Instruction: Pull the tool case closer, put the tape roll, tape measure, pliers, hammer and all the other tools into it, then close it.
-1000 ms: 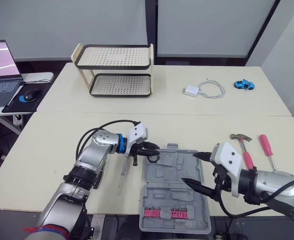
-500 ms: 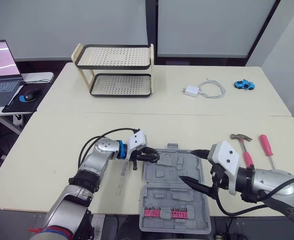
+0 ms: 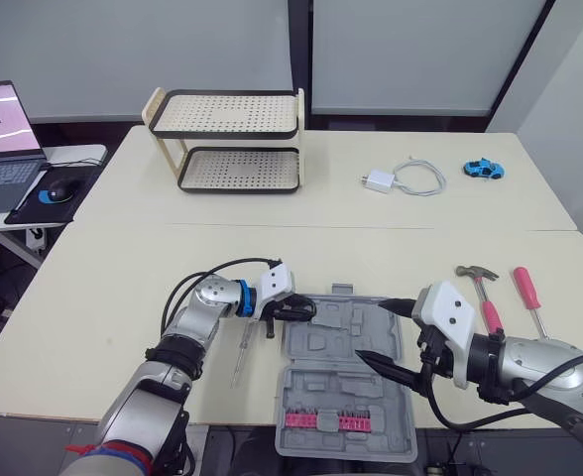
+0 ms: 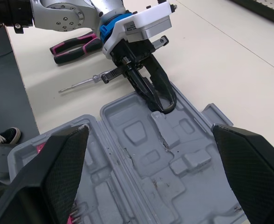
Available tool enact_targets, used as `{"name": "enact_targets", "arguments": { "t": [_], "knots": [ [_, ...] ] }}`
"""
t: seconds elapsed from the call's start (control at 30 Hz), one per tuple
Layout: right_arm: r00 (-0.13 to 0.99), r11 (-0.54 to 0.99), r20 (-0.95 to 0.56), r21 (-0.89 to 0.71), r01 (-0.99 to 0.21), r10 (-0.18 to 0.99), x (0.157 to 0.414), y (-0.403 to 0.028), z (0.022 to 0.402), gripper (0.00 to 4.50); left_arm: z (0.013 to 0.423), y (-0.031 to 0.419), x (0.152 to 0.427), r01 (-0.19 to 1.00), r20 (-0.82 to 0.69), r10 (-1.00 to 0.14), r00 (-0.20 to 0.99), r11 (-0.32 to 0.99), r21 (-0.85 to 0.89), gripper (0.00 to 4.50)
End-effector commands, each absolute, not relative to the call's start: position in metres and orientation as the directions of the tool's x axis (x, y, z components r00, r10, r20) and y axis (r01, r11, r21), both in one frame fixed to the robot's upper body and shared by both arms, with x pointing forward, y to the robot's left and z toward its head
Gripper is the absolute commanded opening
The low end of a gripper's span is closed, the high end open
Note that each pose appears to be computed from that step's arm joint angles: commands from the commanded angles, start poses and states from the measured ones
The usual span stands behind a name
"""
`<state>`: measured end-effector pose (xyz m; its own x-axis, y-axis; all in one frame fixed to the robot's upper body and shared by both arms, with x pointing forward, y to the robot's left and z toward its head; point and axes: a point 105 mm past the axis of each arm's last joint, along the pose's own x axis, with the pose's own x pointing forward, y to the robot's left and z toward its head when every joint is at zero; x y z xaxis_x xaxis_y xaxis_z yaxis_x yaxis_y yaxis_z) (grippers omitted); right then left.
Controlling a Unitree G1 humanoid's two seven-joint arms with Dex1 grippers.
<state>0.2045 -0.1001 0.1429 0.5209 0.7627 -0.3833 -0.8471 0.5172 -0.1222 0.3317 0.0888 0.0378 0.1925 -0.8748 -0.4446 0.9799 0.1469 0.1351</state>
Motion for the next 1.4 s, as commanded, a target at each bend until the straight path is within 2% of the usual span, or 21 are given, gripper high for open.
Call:
{"name": "enact_targets", "arguments": {
  "t": [0.03,0.3,0.47,0.6,0.73,0.83,1.0,1.13,1.4],
  "knots": [
    [0.520,0.498,-0.332,-0.157,-0.853,0.787,0.201,-0.095,0.155,4.50,0.045,0.097,0.333,0.976,-0.434,-0.875,0.215,0.173,0.135,1.09],
    [0.544,0.512,-0.274,-0.182,-0.839,0.793,0.206,-0.098,0.170,4.50,0.118,0.107,0.331,0.958,-0.286,-0.919,0.271,0.228,0.174,1.09],
    [0.607,0.557,-0.280,-0.242,-0.794,0.744,0.209,-0.121,0.179,4.50,0.149,0.156,0.324,0.918,-0.291,-0.872,0.393,0.355,0.174,1.09],
    [0.706,0.634,-0.365,-0.314,-0.707,0.606,0.209,-0.175,0.174,4.50,0.151,0.233,0.319,0.800,-0.360,-0.715,0.599,0.558,0.221,1.09],
    [0.765,0.716,-0.441,-0.318,-0.622,0.469,0.199,-0.231,0.166,4.50,0.141,0.301,0.295,0.651,-0.407,-0.538,0.738,0.726,0.221,1.09],
    [0.749,0.719,-0.529,-0.326,-0.614,0.400,0.183,-0.268,0.158,4.50,0.128,0.334,0.265,0.634,-0.492,-0.473,0.731,0.737,0.234,1.65],
    [0.690,0.694,-0.628,-0.315,-0.648,0.360,0.170,-0.306,0.162,4.50,0.117,0.373,0.231,0.646,-0.619,-0.414,0.668,0.735,0.206,3.22],
    [0.662,0.689,-0.671,-0.306,-0.657,0.334,0.167,-0.328,0.167,4.50,0.111,0.375,0.215,0.681,-0.665,-0.436,0.606,0.717,0.149,4.48],
    [0.629,0.674,-0.710,-0.300,-0.676,0.316,0.170,-0.341,0.172,4.50,0.095,0.371,0.204,0.674,-0.678,-0.440,0.589,0.730,0.113,4.48]
  ]
}}
